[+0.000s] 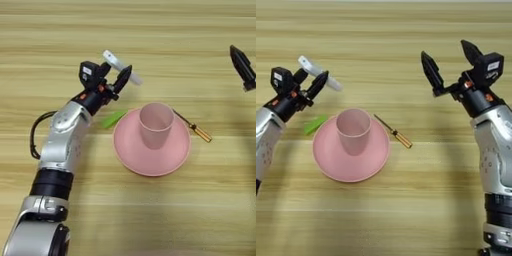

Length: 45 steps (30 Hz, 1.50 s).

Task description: Move the objects on the table

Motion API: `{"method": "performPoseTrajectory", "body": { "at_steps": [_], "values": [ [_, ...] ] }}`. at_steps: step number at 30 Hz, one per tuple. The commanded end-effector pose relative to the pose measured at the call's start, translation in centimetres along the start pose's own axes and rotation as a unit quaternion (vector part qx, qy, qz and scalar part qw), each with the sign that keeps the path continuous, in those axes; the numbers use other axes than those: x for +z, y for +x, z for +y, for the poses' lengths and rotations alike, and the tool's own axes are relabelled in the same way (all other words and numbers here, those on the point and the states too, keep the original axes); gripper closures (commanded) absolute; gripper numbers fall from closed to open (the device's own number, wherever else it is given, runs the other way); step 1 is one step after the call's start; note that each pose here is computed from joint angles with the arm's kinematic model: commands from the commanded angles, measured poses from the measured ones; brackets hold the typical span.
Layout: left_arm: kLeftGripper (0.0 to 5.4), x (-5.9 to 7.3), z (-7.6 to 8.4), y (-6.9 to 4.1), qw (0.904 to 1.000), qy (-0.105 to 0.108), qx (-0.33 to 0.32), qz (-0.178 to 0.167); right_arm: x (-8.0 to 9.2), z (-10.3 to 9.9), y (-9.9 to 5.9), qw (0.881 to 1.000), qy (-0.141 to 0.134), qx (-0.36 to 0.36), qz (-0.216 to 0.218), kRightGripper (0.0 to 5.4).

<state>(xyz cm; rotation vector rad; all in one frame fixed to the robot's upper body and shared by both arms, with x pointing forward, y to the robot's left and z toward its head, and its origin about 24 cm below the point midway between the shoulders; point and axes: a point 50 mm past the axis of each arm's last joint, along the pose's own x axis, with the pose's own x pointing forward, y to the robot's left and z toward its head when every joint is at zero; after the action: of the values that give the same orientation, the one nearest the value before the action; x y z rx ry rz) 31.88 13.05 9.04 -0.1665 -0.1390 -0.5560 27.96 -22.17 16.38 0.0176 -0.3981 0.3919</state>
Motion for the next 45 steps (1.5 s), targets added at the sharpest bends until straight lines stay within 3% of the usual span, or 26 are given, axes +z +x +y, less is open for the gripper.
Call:
{"method": "performPoseTrajectory", "body": {
  "at_steps": [1,5,10,18,28,45],
  "values": [
    [2.61,-1.7,-1.0,0.3,0.9988,-0.015,-0.024,0.04,0.0,0.0,0.8,1.0,-0.008,-0.004,-0.007,0.0],
    [2.61,-2.9,-1.3,0.4,0.9974,-0.013,-0.03,0.064,-0.3,-0.1,1.5,1.0,-0.007,-0.019,-0.01,0.0],
    [2.61,-3.3,-1.7,0.4,0.9968,-0.011,-0.038,0.07,-0.4,-0.2,2.1,0.999,-0.009,-0.031,-0.014,0.0],
    [2.61,-4.0,-2.2,0.1,0.9958,-0.018,-0.044,0.078,-2.1,-1.4,2.4,0.993,-0.043,-0.107,0.023,0.0],
    [2.61,-4.7,-2.6,-0.7,0.994,-0.031,-0.048,0.093,-4.7,-0.5,2.1,0.984,-0.077,-0.15,0.057,0.0],
    [2.61,-6.2,-3.1,-2.5,0.9887,-0.023,-0.06,0.135,-5.4,0.1,1.4,0.982,-0.076,-0.16,0.058,0.0]
  ]
}}
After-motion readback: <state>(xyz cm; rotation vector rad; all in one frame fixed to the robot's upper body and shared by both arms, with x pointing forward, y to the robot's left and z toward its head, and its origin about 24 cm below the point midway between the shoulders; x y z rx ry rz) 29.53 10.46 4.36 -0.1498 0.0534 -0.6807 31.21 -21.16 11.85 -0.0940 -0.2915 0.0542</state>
